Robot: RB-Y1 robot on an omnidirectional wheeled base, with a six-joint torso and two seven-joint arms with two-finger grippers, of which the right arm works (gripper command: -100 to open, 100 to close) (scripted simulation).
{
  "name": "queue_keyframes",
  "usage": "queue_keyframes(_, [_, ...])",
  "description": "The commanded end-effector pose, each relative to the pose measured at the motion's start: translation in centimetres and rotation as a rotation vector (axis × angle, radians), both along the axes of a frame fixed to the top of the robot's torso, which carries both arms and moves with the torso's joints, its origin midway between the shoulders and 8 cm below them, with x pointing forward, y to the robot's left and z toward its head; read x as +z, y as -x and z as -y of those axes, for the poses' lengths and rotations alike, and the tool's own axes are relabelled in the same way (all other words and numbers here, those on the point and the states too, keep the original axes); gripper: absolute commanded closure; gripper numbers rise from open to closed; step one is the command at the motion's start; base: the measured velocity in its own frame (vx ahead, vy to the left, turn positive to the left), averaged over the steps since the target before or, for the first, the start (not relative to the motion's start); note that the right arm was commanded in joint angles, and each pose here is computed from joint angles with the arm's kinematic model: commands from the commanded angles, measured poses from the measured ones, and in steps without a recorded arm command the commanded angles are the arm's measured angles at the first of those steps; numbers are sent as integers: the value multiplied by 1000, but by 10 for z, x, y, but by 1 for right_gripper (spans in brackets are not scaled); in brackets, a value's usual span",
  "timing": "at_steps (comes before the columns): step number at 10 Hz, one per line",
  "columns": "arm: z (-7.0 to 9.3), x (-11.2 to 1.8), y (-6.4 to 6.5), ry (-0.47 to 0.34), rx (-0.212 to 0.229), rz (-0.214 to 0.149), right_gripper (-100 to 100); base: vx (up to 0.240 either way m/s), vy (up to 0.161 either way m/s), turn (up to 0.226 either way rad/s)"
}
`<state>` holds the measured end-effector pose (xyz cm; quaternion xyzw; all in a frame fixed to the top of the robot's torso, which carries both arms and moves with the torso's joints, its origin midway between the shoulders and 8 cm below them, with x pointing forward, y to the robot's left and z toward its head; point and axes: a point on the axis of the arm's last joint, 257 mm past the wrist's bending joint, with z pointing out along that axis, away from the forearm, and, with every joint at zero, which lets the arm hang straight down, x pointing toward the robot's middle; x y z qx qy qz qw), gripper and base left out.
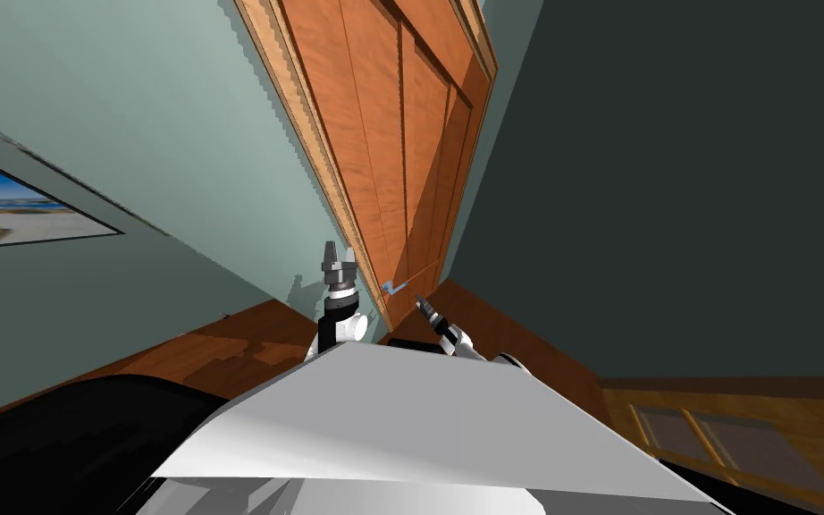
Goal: Push the door open
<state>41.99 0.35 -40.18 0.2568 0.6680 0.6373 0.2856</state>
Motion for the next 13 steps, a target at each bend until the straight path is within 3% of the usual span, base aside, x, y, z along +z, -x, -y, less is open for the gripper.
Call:
queue_keyframes(1, [3, 0, -2, 5, -18, 2, -100, 63, -53, 105])
queue_keyframes(4, [3, -1, -4, 3, -59, 1, -100, 61, -38, 125])
queue_keyframes(8, [-12, 3, -4, -25, -108, -9, -100, 77, 23, 149])
queue_keyframes(11, [-27, 8, -2, -53, -127, -18, -100, 84, 181, 131])
queue_keyframes(13, [-27, 8, -3, -52, -128, -18, -100, -1, 128, -15])
